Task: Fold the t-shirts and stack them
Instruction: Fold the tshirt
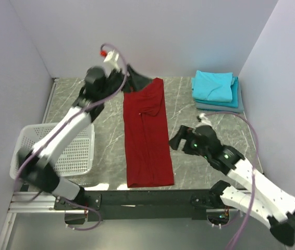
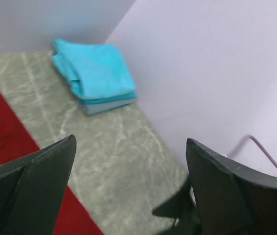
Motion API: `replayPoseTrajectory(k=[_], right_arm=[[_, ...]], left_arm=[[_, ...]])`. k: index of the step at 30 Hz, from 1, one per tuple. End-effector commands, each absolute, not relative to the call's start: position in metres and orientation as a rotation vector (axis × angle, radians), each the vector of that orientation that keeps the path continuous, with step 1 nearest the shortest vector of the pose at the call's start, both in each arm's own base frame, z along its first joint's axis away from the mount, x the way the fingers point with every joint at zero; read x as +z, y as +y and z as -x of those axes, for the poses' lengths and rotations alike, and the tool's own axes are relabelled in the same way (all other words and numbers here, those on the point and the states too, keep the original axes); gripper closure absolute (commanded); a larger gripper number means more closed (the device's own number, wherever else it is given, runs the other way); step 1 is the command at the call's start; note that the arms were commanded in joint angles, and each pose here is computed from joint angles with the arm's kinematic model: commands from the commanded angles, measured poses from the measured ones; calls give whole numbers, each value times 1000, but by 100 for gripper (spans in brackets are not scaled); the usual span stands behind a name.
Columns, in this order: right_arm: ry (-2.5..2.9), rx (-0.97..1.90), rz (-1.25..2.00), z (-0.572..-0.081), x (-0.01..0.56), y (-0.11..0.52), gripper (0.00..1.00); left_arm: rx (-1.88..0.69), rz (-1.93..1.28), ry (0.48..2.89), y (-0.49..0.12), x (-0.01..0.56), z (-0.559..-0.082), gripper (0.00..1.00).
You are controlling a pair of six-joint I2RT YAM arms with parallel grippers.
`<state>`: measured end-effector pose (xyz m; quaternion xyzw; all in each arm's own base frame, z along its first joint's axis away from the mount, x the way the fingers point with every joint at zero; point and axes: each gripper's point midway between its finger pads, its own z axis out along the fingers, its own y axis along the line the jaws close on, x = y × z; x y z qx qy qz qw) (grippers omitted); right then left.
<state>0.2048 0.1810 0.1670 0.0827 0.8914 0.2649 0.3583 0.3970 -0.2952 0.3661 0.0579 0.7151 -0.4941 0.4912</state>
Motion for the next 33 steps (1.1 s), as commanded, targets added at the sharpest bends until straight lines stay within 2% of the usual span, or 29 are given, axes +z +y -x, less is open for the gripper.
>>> replayPoseTrajectory(k=[1, 3, 4, 8, 9, 15, 21, 28, 31, 33], right_arm=[[2175, 722, -292, -208, 177, 165, 0], [2121, 760, -317, -203, 180, 160, 0], [2099, 786, -328, -199, 182, 158, 0], [2167, 824, -383, -183, 151, 157, 0], [2184, 832, -369, -180, 147, 159, 0], [2315, 931, -198, -159, 121, 180, 0], [2505, 926, -162, -144, 83, 191, 0], [2638, 917, -139, -125, 54, 202, 0], [2661, 896, -156, -120, 48, 204, 1], [2676, 869, -192, -118, 41, 200, 2]], left_arm=[[-1154, -69, 1864, -290, 297, -341, 1], [-1137, -18, 1883, -280, 290, -308, 1], [-1121, 45, 1967, -274, 257, -294, 1], [-1077, 161, 2198, -255, 191, -233, 0], [-1057, 184, 2297, -247, 165, -207, 1], [-1056, 262, 2575, -227, 94, -124, 1], [-1059, 279, 2665, -225, 63, -98, 1], [-980, 256, 2722, -228, 41, -100, 6], [-920, 275, 2738, -223, 27, -102, 19], [-890, 280, 2753, -220, 23, -102, 39]])
